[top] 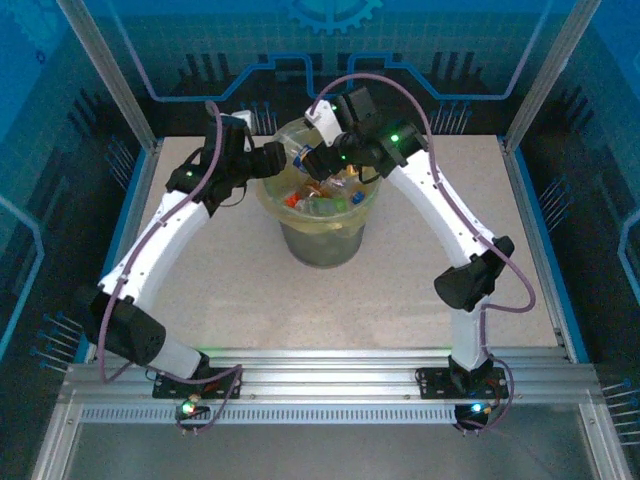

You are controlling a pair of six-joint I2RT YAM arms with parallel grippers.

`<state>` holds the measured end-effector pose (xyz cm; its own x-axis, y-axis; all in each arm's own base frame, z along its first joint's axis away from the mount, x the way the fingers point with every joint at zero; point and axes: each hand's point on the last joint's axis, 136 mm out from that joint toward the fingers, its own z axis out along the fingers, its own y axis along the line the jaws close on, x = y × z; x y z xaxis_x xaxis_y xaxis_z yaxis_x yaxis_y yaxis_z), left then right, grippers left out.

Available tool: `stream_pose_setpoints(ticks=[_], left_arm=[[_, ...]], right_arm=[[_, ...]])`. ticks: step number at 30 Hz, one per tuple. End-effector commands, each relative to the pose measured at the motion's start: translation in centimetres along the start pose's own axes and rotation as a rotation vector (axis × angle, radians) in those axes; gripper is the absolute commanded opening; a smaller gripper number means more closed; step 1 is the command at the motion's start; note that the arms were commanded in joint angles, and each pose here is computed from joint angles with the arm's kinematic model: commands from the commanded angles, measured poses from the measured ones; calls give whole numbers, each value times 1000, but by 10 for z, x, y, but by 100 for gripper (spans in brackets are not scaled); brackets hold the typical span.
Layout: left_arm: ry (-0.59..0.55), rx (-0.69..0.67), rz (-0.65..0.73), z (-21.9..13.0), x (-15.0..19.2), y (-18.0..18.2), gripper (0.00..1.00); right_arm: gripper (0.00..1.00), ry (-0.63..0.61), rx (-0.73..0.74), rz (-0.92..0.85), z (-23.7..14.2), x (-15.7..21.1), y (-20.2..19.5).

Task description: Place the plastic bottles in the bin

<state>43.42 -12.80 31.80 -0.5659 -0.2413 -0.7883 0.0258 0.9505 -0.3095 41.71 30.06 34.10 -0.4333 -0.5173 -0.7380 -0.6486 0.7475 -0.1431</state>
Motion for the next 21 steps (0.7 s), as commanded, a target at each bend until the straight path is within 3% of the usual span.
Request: stream_pose_setpoints(ticks=[1,13,21], left_arm=[[-73,64,20,-3,-30,-16,68],[-78,148,89,20,-44,-39,55],[-17,265,74,35,-35,-60,45]], right_arm=[[79,-35,53,103,-32,-9,-7],[61,21,154,378,-25,20,-46],[58,27,163,424,-32,35,-51]])
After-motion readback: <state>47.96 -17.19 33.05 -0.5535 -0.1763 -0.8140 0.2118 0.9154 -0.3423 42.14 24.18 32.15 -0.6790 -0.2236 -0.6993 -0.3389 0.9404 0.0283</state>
